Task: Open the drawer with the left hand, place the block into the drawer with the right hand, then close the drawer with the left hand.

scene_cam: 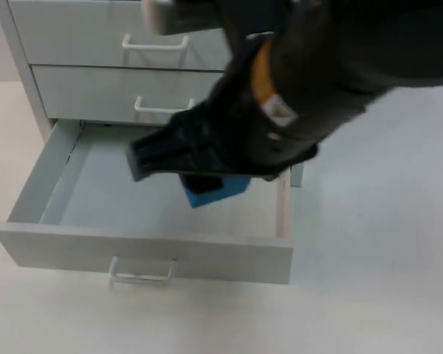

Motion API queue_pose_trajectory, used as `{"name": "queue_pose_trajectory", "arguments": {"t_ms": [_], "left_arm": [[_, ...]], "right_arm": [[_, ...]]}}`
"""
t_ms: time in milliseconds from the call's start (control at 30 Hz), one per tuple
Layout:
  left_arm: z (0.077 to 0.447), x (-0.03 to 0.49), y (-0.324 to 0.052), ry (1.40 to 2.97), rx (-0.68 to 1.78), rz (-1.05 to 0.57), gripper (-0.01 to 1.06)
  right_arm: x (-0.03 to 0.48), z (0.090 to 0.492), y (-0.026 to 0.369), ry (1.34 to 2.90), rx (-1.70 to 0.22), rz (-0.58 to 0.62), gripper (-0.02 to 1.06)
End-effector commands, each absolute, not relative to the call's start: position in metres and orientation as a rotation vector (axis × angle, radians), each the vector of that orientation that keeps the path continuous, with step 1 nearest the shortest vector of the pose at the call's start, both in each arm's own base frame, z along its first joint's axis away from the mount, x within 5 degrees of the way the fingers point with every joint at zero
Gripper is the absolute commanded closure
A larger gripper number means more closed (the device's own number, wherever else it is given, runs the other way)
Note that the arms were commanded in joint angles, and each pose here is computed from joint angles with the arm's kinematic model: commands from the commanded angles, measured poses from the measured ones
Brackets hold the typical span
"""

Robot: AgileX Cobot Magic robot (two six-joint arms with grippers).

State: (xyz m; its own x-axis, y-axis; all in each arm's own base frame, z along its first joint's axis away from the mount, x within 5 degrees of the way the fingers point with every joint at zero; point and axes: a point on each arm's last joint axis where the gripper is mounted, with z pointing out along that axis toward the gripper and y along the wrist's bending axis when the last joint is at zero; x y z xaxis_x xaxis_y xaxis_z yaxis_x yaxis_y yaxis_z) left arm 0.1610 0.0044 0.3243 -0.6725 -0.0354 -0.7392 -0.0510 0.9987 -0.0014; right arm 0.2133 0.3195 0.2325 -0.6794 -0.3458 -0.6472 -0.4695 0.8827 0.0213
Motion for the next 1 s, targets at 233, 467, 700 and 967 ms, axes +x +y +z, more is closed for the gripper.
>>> {"name": "queue_pose_trajectory", "arguments": {"t_ms": [233,467,700,967], "left_arm": [[0.326,0.16,0.005,2.293,-0.063,0.021,0.0],[0.326,0.16,0.005,2.293,-0.063,0.021,0.0],[0.327,0.16,0.005,2.291,-0.063,0.021,0.0],[0.327,0.161,0.005,2.284,-0.062,0.021,0.0]], "right_arm": [[0.259,0.201,0.354,2.403,-0.461,0.23,1.05],[0.285,0.173,0.364,2.415,-0.344,0.302,1.05],[0.304,0.141,0.357,2.453,-0.231,0.294,1.05],[0.304,0.129,0.359,2.453,-0.272,0.282,0.82]]}}
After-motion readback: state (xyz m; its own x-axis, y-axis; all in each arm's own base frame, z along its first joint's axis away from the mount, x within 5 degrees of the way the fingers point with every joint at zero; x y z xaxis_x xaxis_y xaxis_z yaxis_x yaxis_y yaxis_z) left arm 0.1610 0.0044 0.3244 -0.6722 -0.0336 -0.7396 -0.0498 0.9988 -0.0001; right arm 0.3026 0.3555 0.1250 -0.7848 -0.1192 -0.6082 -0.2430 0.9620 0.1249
